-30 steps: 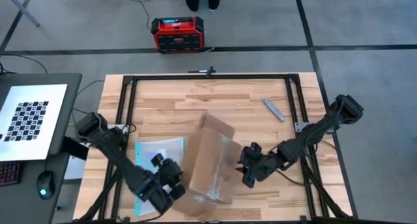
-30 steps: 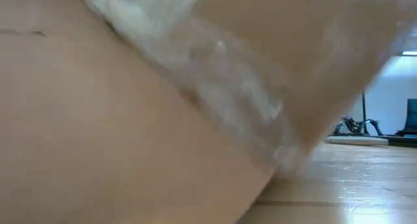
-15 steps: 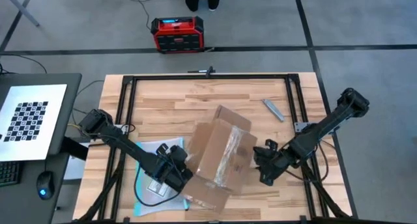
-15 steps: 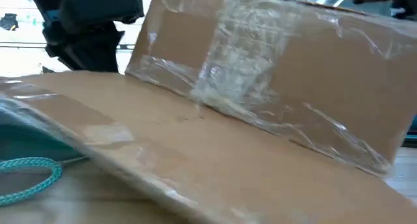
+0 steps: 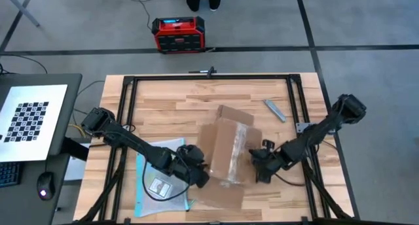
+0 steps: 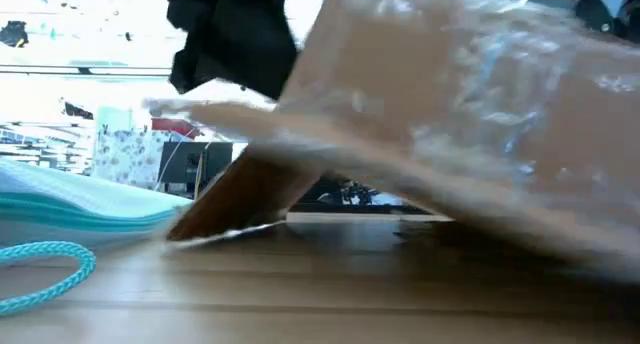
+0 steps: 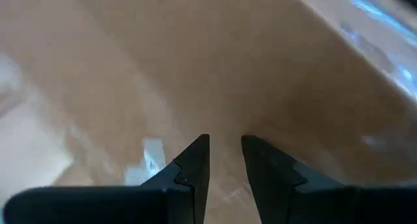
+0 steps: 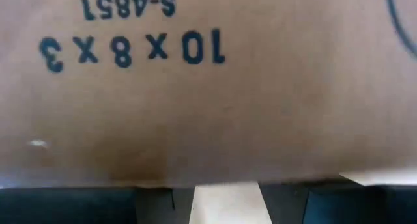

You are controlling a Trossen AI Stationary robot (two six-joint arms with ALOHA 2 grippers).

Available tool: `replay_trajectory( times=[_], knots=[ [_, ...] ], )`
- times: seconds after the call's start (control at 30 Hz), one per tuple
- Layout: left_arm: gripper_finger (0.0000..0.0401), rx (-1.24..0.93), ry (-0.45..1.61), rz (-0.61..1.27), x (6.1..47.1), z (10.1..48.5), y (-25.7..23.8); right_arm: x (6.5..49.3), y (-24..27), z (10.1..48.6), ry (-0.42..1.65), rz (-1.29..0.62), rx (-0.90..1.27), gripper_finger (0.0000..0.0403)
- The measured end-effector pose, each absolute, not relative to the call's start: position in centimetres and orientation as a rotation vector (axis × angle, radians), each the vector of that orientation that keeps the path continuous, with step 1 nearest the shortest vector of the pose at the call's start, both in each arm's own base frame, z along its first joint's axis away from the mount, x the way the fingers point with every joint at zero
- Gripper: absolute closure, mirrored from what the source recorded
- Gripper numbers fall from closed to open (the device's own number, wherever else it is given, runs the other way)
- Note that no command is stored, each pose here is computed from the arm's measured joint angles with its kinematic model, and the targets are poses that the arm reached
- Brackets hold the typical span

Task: Unpack boxes
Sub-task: Break down the cardboard box until it is fully flat

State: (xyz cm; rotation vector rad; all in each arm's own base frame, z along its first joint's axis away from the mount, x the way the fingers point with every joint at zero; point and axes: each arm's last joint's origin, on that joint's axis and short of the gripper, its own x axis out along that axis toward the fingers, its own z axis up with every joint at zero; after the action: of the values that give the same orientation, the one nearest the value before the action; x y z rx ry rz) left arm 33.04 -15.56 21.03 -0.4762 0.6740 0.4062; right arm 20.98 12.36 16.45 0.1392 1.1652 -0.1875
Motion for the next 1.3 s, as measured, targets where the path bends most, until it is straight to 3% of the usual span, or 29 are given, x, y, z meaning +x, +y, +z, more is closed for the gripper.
replay_trajectory(
  times=[0.3, 0.4, 0.53, 0.83, 1.07, 1.3],
  knots=[
    [0.0319, -0.443, 0.588, 0.265, 34.3, 21.7, -16.2, 22.0, 6.7, 17.5, 1.212, -0.304, 0.095, 0.0265],
    [0.0319, -0.411, 0.666, 0.209, 34.2, 21.3, -16.0, 22.8, 4.5, 18.2, 1.209, -0.35, 0.105, 0.0265],
    [0.0319, -0.344, 0.777, 0.271, 33.0, 21.3, -14.9, 22.7, 1.7, 19.5, 1.291, -0.433, 0.111, 0.0265],
    [0.0319, -0.291, 0.787, 0.295, 30.3, 26.1, -11.4, 21.5, -4.6, 21.7, 1.351, -0.659, 0.265, 0.0265],
    [0.0319, -0.183, 0.769, 0.276, 28.3, 29.2, -8.9, 19.6, -10.4, 21.4, 1.31, -0.841, 0.402, 0.0265],
    [0.0319, -0.079, 0.818, 0.265, 27.5, 29.6, -7.7, 16.1, -13.9, 18.9, 1.359, -0.908, 0.529, 0.0265]
  ],
)
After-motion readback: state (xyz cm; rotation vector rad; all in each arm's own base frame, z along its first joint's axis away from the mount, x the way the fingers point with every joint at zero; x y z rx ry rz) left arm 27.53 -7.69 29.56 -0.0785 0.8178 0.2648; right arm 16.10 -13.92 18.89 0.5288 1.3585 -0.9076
